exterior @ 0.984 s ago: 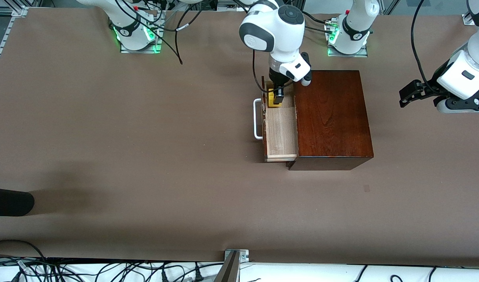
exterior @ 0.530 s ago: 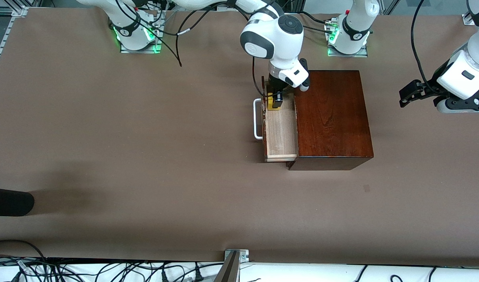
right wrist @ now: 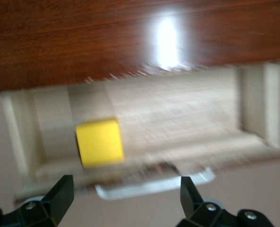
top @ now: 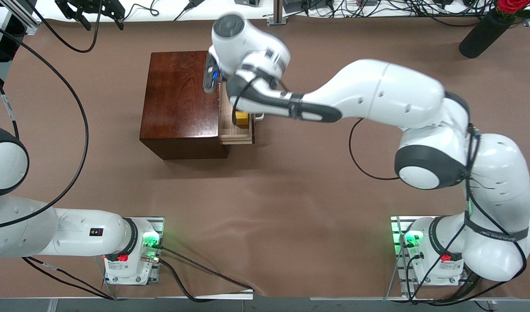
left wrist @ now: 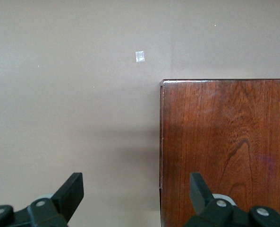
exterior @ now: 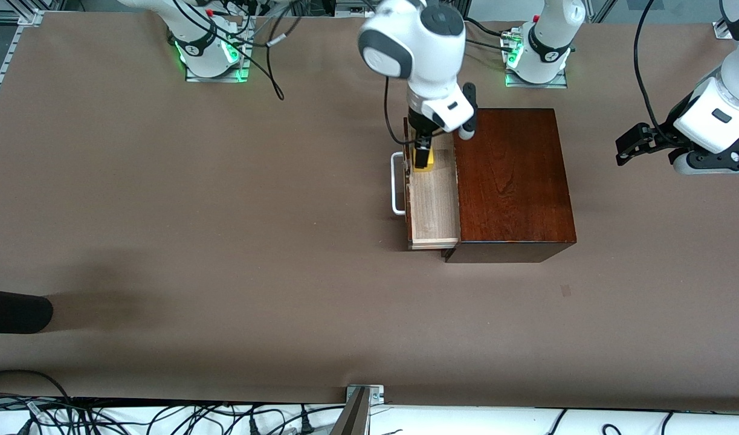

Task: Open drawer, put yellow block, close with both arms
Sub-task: 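Raise the right gripper away from the drawer toward its rest pose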

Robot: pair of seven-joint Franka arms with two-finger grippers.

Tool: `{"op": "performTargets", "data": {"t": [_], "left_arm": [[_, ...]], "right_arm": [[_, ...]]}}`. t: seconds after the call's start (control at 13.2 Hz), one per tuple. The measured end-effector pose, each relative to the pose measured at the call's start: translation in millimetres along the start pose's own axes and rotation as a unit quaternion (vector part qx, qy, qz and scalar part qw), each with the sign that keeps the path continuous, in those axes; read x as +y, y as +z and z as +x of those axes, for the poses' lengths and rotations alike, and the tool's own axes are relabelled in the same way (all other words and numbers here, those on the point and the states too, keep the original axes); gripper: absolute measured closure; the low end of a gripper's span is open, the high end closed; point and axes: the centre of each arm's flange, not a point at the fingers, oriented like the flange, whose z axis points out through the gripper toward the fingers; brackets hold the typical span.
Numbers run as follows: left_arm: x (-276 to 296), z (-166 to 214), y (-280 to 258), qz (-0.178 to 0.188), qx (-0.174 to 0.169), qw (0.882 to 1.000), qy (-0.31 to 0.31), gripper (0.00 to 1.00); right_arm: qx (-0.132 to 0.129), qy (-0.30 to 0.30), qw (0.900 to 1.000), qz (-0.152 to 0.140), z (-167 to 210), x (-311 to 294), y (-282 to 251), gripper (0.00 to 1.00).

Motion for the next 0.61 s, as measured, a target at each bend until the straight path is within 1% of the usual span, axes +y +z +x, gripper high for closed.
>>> {"op": "performTargets", "data": {"t": [0.15, 0.3, 0.38, 0.53, 0.61], "left_arm": [[0, 0, 0, 0.0, 0.0, 1.0, 0.0, 0.0], [1, 0, 0, 0.0, 0.0, 1.0, 0.001, 0.0], [0, 0, 0, 0.0, 0.0, 1.0, 0.0, 0.0], [1, 0, 0, 0.0, 0.0, 1.0, 0.001, 0.0], [1, 0, 0, 0.0, 0.0, 1.0, 0.001, 0.0]], "right_arm": [[0.009, 0.053, 0.999, 0.008, -48, 51, -67, 0.0], [0.027, 0.114, 0.993, -0.001, -112, 111, -129, 0.0], [0.029, 0.142, 0.989, -0.008, -146, 135, -156, 0.0], [0.015, 0.195, 0.981, -0.013, -215, 172, -195, 0.0], [0.012, 0.219, 0.976, -0.003, -243, 185, -205, 0.0]]}}
